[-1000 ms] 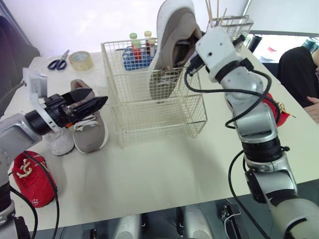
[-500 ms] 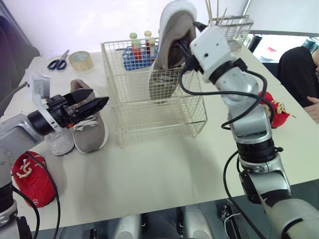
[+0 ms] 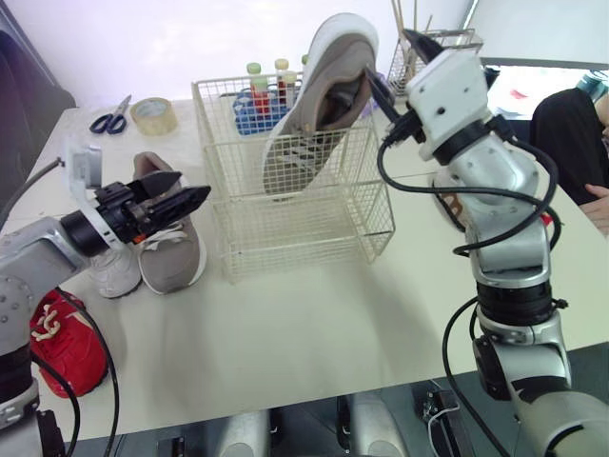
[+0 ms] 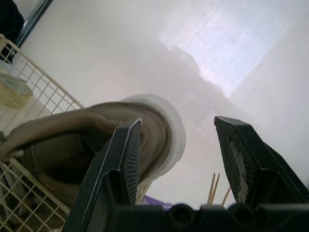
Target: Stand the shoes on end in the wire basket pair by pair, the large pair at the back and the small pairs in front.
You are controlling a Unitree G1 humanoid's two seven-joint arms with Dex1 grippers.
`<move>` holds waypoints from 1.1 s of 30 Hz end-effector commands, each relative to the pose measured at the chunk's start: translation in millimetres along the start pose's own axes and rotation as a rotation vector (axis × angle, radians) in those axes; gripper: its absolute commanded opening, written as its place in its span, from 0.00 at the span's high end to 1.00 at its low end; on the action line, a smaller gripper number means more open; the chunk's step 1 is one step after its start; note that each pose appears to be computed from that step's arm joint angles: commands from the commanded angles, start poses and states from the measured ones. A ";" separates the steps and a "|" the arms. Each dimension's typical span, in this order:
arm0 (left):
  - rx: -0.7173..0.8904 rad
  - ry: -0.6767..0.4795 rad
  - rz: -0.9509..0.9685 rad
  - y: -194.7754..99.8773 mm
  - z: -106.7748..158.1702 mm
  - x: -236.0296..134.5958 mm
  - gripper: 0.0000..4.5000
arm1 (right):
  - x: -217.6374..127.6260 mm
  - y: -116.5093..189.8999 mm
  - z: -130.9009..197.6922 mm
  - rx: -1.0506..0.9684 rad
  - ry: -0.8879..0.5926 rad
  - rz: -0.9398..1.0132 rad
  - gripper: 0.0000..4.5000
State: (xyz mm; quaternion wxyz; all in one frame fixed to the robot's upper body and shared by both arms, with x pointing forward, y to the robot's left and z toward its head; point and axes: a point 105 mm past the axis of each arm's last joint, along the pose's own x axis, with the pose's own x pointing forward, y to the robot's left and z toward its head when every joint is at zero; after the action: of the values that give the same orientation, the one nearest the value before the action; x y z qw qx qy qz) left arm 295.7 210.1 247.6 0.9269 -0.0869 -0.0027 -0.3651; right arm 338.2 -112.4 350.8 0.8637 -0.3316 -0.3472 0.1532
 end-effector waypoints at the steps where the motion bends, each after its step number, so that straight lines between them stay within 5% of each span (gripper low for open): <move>1: 0.052 -0.027 0.048 7.2 18.1 -6.7 0.00 | -4.2 -42.3 29.3 0.082 -0.169 -0.027 0.43; 6: 0.101 -0.044 0.101 16.0 50.9 -28.1 0.00 | -1.2 -76.0 44.6 0.471 -0.264 0.188 0.43; 12: 0.143 -0.042 0.151 12.1 61.7 -29.5 0.00 | -8.2 -32.2 11.3 0.553 -0.038 0.431 0.43; 33: 0.157 0.057 -0.071 -42.7 41.6 -14.6 0.00 | -2.8 15.3 -36.4 0.821 0.180 0.160 0.43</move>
State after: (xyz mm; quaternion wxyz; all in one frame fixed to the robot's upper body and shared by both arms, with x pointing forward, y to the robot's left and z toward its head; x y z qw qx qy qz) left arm 262.0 200.3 287.2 0.9194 -0.0125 0.0128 -0.3930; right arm 363.4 -117.4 302.6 0.9335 0.0009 -0.1224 0.3370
